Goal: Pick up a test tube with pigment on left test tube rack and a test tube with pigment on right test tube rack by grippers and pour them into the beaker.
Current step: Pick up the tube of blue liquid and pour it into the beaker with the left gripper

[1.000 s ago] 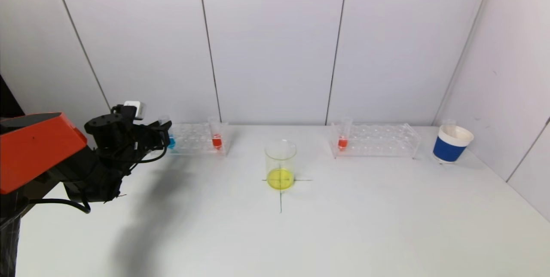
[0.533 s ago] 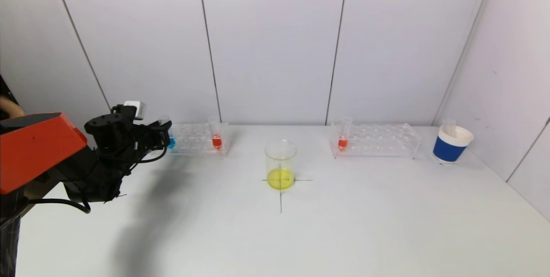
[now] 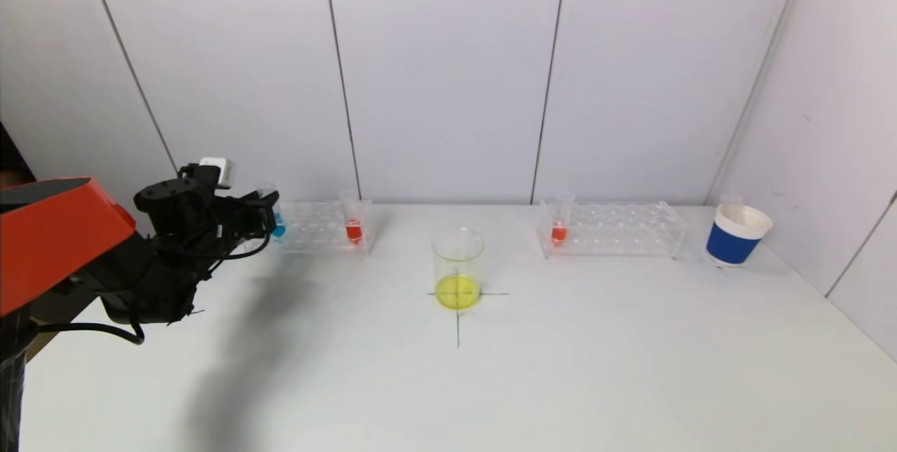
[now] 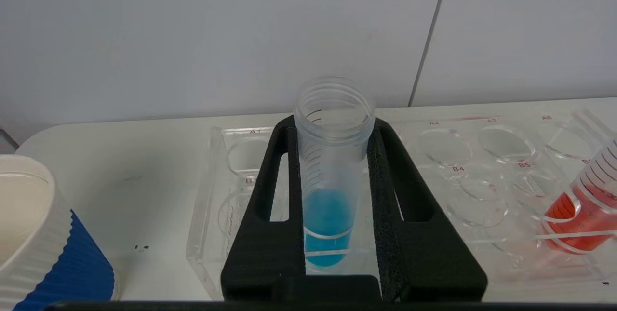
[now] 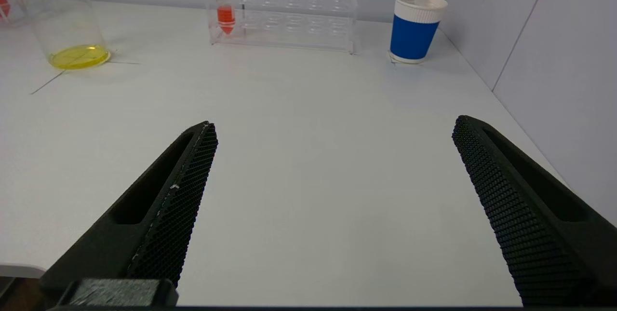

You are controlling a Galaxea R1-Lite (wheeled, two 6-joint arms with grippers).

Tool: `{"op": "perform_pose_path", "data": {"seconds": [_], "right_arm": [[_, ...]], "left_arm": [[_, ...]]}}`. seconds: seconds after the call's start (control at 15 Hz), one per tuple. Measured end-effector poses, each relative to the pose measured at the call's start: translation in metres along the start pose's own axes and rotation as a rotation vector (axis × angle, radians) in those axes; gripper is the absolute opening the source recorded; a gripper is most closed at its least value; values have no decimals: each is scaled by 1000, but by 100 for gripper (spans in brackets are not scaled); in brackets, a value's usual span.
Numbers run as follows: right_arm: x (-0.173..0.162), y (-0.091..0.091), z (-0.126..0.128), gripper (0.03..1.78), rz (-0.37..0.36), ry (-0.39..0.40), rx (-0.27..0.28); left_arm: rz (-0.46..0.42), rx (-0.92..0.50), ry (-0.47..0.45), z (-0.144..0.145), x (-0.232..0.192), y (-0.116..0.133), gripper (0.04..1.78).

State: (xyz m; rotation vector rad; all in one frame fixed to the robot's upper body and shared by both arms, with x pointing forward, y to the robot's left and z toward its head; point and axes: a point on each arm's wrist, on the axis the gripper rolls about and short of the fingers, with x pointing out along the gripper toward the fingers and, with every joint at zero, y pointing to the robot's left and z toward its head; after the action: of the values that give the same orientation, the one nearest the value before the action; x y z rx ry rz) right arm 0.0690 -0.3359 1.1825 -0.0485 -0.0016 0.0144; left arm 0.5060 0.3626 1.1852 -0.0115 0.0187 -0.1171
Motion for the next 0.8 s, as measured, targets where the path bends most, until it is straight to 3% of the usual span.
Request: {"op": "perform_pose_path", "data": {"seconds": [0.8], "right_arm": [[0,0,0,177,0,0,0]], "left_arm": [[-5,11,-54,50,2,-2,42]]}}
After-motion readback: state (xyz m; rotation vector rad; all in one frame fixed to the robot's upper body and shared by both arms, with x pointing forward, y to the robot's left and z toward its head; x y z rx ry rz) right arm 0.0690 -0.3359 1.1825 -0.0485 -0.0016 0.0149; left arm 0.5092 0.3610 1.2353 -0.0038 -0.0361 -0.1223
